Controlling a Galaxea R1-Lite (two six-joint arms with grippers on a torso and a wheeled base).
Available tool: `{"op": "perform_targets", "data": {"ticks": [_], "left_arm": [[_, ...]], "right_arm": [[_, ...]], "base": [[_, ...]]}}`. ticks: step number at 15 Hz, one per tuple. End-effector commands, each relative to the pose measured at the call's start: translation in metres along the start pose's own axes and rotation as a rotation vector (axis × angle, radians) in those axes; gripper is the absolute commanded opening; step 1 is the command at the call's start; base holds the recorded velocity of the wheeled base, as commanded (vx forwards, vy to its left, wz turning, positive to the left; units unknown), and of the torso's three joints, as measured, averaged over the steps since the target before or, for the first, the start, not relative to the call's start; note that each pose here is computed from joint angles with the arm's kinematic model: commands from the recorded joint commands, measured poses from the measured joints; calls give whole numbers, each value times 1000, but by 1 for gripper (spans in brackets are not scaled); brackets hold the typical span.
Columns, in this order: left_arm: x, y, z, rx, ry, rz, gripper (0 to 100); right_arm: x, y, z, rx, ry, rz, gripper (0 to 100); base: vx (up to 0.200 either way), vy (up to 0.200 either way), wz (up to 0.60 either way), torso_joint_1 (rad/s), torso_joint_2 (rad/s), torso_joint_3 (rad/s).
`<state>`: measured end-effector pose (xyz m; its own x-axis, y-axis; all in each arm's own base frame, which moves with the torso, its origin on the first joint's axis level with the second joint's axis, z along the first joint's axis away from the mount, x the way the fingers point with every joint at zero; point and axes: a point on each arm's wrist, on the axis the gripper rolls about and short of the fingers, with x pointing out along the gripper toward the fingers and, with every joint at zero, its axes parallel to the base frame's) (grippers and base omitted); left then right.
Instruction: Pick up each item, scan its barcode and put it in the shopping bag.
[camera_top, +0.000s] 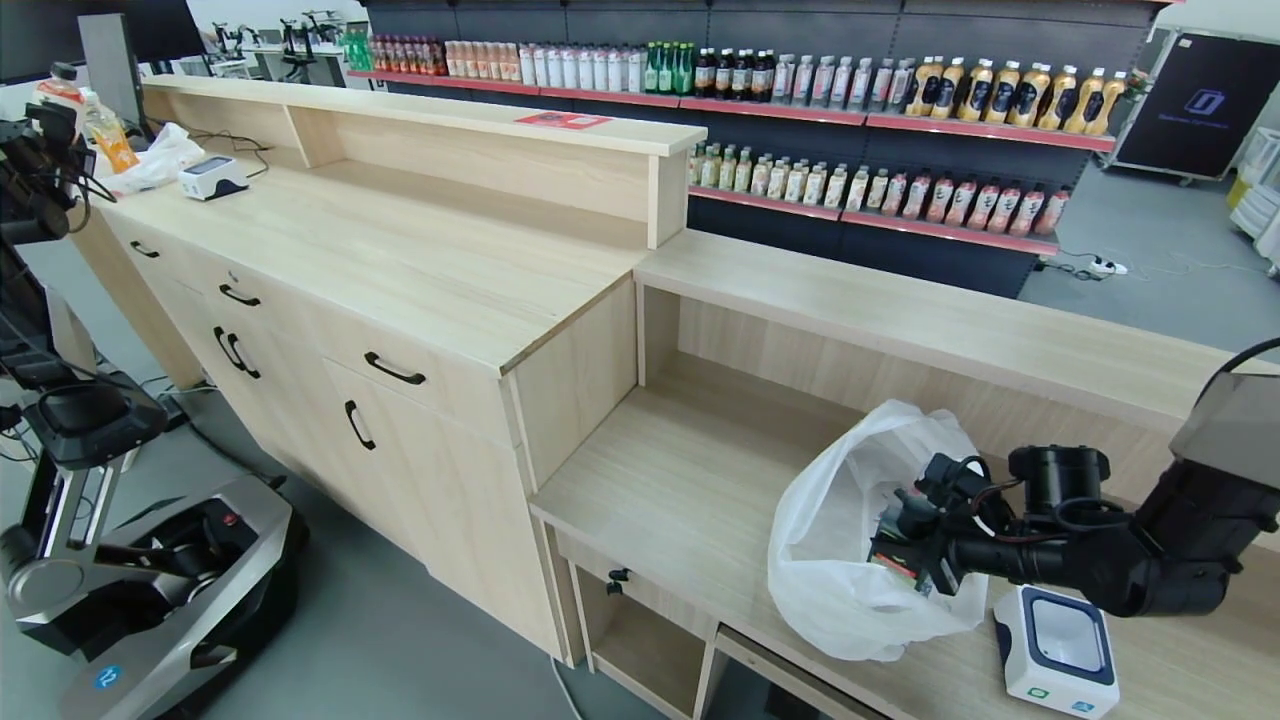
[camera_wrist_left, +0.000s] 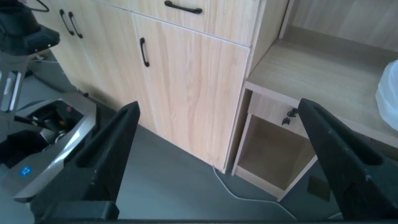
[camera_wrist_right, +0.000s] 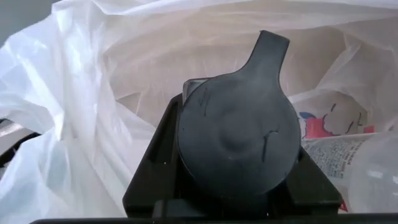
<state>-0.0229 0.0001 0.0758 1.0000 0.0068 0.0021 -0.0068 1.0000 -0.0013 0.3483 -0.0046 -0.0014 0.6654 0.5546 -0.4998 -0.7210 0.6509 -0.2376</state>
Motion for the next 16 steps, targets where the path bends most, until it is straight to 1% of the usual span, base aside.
{"op": "perform_targets", "data": {"ticks": [1,3,5,8,11,16], "left_arm": [[0,0,0,0,1,1,100],[0,0,0,0,-1,1,100],[0,0,0,0,-1,1,100],[0,0,0,0,1,1,100],[0,0,0,0,-1,1,100],[0,0,0,0,-1,1,100]], "right_arm": [[14,-2,-14,12,10,8,0],[23,-4,-18,16,3,9,0],[30,-8,-15,33,-10,7,0],[42,-5,-13,41,-20,24,0],[42,1,-14,43,-11,42,0],[39,2,-12,44,-10,41,0]], "base": [[0,0,0,0,0,0],[0,0,0,0,0,0],[0,0,0,0,0,0],[0,0,0,0,0,0],[0,0,0,0,0,0],[0,0,0,0,0,0]]}}
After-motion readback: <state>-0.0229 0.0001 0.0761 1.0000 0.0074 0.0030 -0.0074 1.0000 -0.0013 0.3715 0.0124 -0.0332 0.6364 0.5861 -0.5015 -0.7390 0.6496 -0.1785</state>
